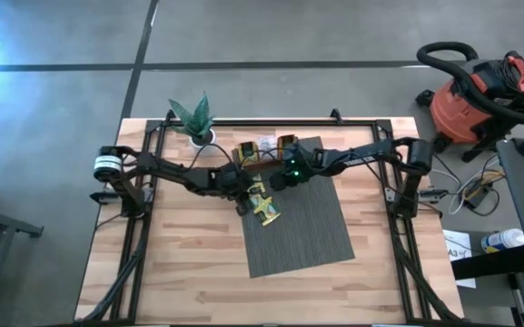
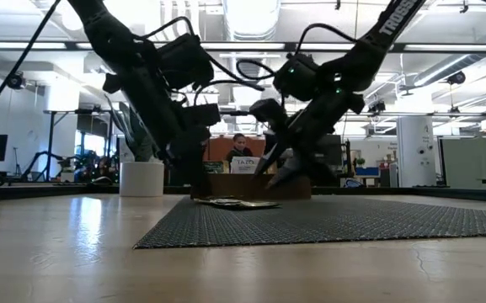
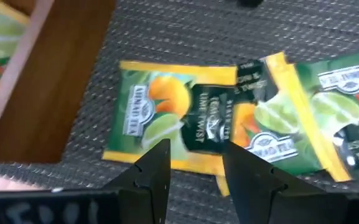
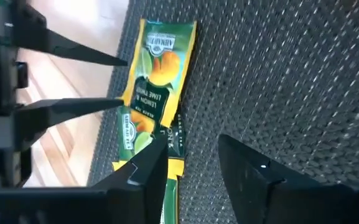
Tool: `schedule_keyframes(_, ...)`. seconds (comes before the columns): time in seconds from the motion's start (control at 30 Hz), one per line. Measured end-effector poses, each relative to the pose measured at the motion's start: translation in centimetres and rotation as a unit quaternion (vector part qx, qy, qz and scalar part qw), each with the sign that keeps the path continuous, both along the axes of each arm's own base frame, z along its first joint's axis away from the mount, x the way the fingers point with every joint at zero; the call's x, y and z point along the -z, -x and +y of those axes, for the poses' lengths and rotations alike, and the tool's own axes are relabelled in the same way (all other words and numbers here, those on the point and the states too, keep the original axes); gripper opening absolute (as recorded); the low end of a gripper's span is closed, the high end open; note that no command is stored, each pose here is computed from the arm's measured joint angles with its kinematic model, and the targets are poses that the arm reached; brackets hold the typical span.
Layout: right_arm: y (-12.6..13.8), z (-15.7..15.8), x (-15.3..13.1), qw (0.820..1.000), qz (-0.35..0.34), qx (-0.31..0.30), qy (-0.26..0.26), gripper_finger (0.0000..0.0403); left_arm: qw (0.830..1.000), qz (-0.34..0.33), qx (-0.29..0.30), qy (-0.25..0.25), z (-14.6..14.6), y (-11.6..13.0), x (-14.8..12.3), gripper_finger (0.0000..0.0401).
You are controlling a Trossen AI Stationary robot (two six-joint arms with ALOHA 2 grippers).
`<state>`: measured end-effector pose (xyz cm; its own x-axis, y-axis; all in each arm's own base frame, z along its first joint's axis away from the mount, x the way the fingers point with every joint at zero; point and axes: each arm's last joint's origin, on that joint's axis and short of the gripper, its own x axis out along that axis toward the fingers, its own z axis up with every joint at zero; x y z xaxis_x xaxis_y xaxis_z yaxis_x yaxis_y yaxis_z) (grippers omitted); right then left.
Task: Pick & Place Tea
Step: Put the top yellow tea bag into the left compartment of the wooden organizer
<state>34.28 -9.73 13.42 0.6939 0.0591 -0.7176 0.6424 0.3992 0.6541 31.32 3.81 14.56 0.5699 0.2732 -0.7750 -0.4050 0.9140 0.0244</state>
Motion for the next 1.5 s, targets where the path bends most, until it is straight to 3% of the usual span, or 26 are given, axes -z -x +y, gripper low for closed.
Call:
schedule_keyframes(0.3, -2.3, -0.6, 1.1, 1.0, 0.002, -0.007, -0.009, 0.0153, 0.999, -0.025, 0.013, 0.015, -0.1, -0.6, 0.4, 0.014)
schedule_keyframes(0.77, -5.6, -1.5, 2.0, 0.997, -0.018, -0.059, -0.036, 0.013, 0.999, -0.027, 0.011, 0.028, 0.0, -0.9, 1.4, 0.014)
schedule_keyframes(1.2, -5.2, -1.8, 1.0, 0.996, -0.021, -0.079, -0.02, 0.0044, 0.999, -0.042, 0.013, 0.024, 0.0, -1.1, 1.0, 0.014)
schedule_keyframes(1.33, -5.2, -1.8, 0.7, 0.996, -0.026, -0.082, -0.019, 0.0013, 0.998, -0.059, 0.011, 0.018, -0.1, -0.9, -0.3, 0.014)
schedule_keyframes(1.5, -5.1, -2.0, -0.6, 0.996, -0.041, -0.075, -0.017, 0.0009, 0.995, -0.089, -0.016, -0.032, -0.1, 0.0, -3.2, 0.014)
